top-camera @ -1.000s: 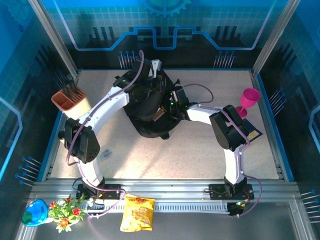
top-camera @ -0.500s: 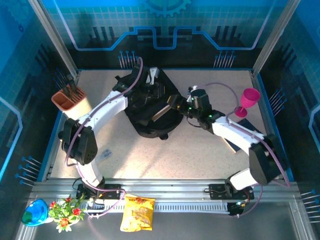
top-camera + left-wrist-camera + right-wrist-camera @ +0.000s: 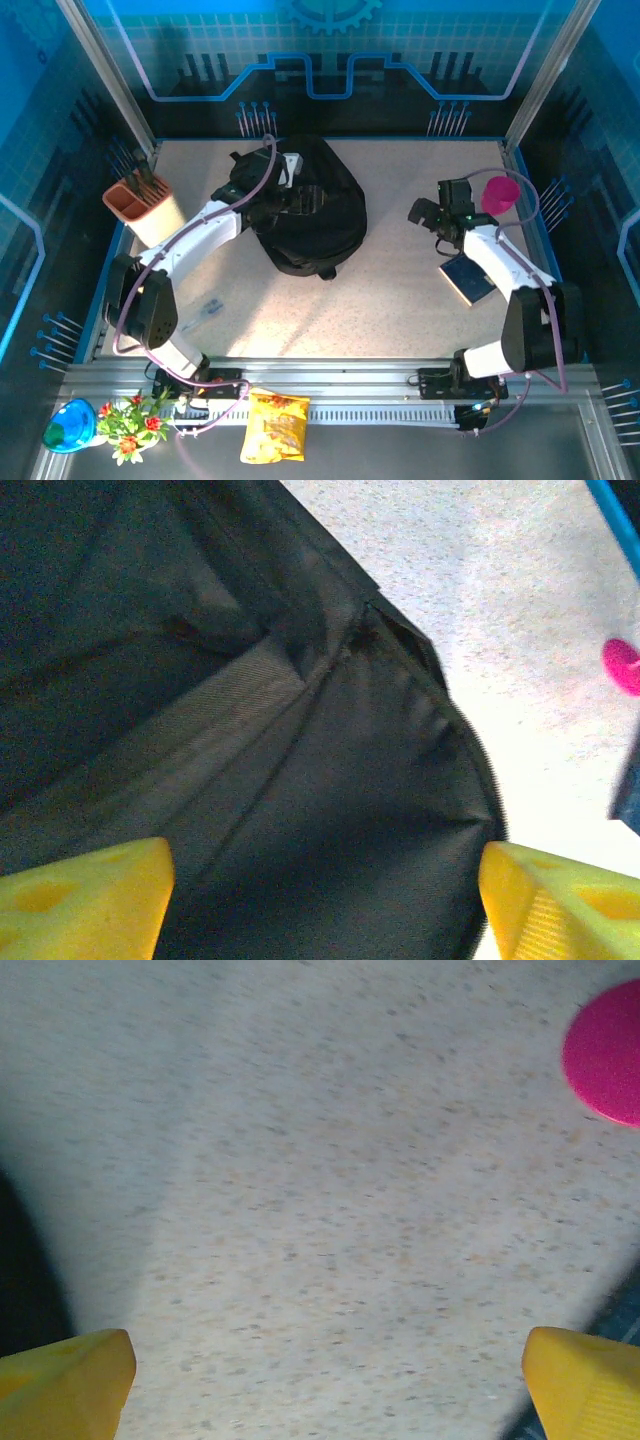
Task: Pack the student bag
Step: Close the student bag at the top-center of the table, then move the book to the middle-right of the table.
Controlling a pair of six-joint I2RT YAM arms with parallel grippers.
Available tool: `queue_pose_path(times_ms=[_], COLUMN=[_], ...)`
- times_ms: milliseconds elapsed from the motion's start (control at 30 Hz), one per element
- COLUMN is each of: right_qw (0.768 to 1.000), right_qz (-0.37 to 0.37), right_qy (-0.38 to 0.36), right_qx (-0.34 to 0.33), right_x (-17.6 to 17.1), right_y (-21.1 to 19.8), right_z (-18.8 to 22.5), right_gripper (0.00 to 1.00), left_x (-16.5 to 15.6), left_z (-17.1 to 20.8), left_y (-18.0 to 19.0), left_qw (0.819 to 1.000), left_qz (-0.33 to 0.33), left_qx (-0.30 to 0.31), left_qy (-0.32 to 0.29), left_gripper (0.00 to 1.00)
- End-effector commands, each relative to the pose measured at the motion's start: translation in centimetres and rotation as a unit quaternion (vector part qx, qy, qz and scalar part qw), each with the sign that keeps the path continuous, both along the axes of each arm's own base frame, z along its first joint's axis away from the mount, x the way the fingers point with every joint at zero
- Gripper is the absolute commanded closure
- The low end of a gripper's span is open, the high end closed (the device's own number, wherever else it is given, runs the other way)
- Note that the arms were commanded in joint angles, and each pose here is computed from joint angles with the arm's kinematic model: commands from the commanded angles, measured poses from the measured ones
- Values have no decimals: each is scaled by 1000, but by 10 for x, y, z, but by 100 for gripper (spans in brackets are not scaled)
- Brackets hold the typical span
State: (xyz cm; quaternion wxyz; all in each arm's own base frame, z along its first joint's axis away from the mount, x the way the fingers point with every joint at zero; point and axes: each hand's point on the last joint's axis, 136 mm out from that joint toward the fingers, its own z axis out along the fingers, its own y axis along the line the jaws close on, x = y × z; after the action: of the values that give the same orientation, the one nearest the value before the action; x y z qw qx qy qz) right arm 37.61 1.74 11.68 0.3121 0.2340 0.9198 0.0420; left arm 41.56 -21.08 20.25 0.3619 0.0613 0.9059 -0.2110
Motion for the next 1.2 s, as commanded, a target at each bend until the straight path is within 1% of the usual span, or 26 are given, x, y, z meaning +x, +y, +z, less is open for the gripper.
queue_pose_path(times_ms=[0, 100, 200, 300, 400, 567, 967, 1000, 1033, 1100, 1133, 1167], right_qw=[998, 995, 990, 987, 983, 979, 975, 974, 974, 975, 976, 976], right_qz=[-1, -35, -67, -77, -90, -109, -70, -64, -60, -47, -41, -31], right_qy=[66, 95, 119, 142, 157, 173, 208, 210, 212, 211, 212, 213], right_qx=[-20, -21, -23, -16, -19, -23, 39, 47, 54, 45, 38, 36], right_x=[-10, -13, -20, -26, -35, -47, -59, -61, -63, -67, -69, -71], right_y=[-16, -32, -42, -42, -45, -49, -26, -22, -18, -13, -10, -6], right_z=[-22, -37, -52, -65, -73, -80, -105, -108, -109, -105, -102, -97], right_gripper=[0, 2, 4, 6, 7, 7, 7, 7, 13, 8, 7, 8], left_x=[5, 8, 14, 18, 19, 20, 18, 18, 17, 14, 13, 11], left_z=[7, 8, 11, 13, 17, 18, 23, 23, 23, 24, 25, 25], left_y=[12, 17, 25, 28, 23, 14, -11, -13, -16, -25, -28, -32], left_qw=[999, 999, 997, 996, 997, 998, 999, 999, 999, 997, 996, 996], left_qz=[21, 36, 59, 74, 68, 47, -13, -19, -23, -44, -52, -59], left_qx=[14, 24, 33, 24, 7, -3, -36, -41, -45, -60, -68, -74], left_qy=[-26, -32, -41, -42, -39, -33, -22, -20, -16, -9, -7, -3], left_gripper=[10, 1, 1, 1, 1, 1, 1, 1, 1, 1, 1, 1])
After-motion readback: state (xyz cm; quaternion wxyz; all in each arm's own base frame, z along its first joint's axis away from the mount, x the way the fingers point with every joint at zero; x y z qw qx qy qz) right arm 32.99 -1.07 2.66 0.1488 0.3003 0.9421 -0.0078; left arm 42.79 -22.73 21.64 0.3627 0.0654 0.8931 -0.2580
